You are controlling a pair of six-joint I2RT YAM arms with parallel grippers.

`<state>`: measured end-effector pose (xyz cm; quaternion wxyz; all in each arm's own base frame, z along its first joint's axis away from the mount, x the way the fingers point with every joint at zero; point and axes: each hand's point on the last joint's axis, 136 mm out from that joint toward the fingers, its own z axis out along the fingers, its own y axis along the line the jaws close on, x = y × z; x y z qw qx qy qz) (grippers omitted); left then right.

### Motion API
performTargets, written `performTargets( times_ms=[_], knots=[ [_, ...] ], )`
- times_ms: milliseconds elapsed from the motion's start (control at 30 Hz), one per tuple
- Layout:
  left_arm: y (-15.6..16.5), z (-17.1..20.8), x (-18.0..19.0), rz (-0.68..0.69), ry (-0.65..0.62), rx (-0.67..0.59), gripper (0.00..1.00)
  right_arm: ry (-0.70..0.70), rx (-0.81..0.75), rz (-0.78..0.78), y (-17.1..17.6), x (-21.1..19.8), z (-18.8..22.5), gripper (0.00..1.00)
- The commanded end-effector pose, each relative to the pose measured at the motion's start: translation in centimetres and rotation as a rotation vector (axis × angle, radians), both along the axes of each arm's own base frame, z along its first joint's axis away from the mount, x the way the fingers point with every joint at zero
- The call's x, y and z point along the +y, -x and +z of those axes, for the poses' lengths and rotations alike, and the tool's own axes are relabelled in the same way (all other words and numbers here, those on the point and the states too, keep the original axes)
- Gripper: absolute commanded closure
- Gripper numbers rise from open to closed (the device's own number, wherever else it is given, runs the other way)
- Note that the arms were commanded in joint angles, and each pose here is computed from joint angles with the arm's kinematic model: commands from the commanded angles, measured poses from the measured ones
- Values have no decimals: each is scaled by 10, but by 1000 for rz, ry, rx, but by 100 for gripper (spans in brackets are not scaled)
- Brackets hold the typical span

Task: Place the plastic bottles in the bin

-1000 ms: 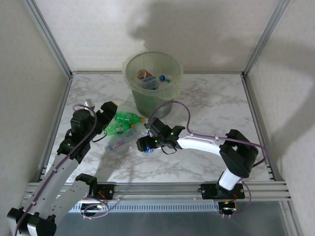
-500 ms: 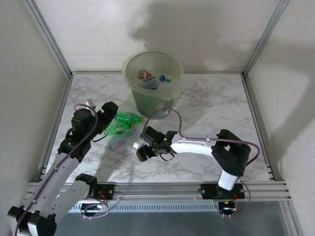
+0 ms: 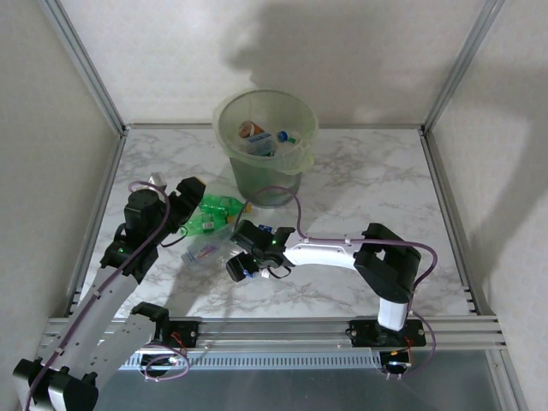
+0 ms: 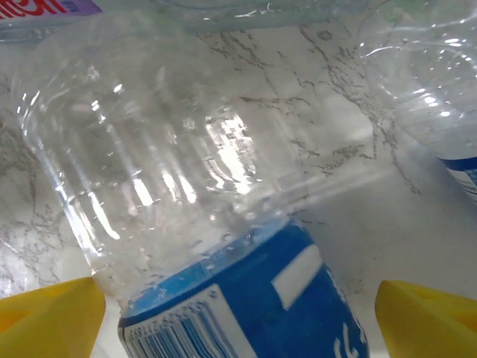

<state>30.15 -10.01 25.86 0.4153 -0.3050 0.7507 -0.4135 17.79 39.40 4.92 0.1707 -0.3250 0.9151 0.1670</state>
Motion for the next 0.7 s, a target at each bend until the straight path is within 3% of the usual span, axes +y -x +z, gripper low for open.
performTargets(
  times_ms=[0,300,667],
  knots=[
    [-1,4,-1,-9,13,-26,29,16,-20,37,3,6,-3,10],
    [1,-1,-1,-10,15,-17,29,36,-17,50,13,3,-11,21],
    [2,0,0,-10,3,-21,28,-14,-52,35,12,4,11,33]
  ],
)
